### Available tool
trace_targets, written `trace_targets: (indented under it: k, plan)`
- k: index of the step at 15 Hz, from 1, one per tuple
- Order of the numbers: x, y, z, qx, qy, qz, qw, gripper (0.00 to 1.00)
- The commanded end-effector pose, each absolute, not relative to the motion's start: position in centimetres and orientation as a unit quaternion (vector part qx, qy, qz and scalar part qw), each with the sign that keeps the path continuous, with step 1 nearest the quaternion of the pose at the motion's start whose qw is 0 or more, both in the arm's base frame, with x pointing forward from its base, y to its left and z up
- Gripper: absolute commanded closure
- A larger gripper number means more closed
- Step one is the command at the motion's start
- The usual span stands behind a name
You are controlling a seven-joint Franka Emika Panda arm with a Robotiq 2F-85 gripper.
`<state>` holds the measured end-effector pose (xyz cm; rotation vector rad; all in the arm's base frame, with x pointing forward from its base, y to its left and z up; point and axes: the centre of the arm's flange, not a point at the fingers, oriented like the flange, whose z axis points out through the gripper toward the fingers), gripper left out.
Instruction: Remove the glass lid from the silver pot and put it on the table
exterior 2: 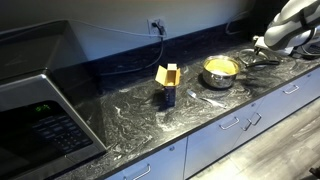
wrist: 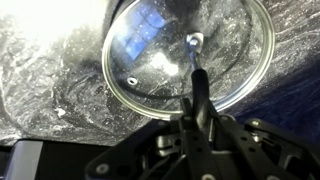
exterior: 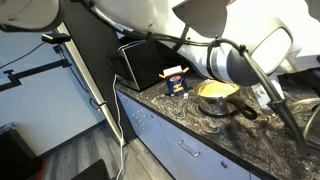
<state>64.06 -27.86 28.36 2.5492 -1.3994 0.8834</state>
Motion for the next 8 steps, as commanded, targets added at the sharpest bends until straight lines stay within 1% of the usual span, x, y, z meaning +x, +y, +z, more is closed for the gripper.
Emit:
trace_targets:
  k: [1,7,8]
  plan:
    - [65.32,-27.84,28.81,0.834,-0.471,0.282,0.049,0.96]
    - [65.63,-27.63,28.14,0.838,-0.473,0.266,0.049,0.96]
    - [65.66,-27.62,28.19,0.839,-0.473,0.265,0.05,0.8]
